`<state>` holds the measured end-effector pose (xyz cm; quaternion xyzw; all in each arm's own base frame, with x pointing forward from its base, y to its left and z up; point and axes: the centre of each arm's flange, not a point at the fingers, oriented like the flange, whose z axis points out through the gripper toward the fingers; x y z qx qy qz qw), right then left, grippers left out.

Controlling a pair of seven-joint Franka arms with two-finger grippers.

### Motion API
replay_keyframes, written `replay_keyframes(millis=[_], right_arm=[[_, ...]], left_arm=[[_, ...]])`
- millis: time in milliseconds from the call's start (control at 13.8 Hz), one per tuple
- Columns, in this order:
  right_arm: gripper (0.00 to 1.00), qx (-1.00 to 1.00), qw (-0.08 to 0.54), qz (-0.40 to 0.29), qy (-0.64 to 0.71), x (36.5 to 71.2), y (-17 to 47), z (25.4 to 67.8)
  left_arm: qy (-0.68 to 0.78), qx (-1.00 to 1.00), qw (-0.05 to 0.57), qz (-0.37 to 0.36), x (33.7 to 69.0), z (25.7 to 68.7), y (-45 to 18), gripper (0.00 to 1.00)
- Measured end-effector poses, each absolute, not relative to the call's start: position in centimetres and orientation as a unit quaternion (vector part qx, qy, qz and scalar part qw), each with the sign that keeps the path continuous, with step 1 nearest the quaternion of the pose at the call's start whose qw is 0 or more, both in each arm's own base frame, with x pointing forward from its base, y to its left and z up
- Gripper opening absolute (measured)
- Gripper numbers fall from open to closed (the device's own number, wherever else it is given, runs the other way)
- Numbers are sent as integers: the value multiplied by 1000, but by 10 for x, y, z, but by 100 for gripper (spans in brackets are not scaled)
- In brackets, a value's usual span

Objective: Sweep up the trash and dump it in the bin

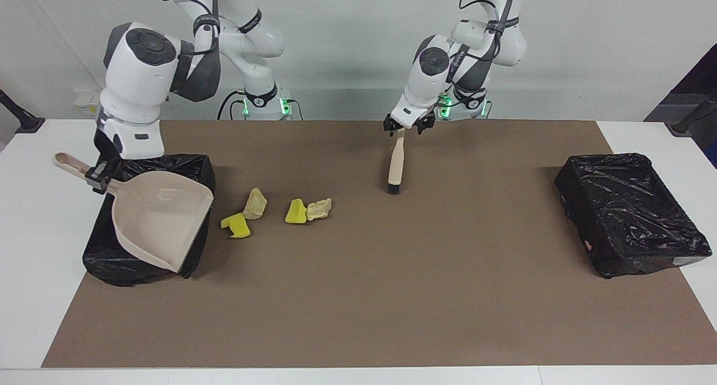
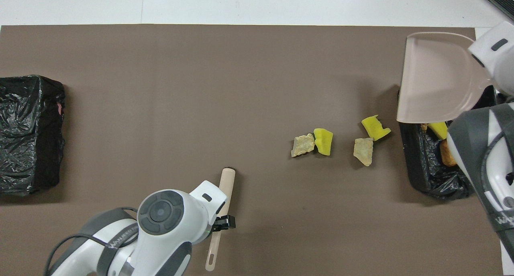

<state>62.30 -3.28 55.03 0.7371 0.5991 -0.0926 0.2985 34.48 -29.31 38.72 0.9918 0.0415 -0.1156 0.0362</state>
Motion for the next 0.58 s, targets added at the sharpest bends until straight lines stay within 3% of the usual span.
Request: replay_keyframes(millis=[290, 579], right_arm=[[31, 834, 247, -25, 493, 628, 42, 542], [31, 930, 170, 36, 325, 625, 156, 524]], left_arm=[[69, 994, 62, -64, 418, 457, -235, 100], [61, 997, 50, -21, 462, 500, -169, 100]])
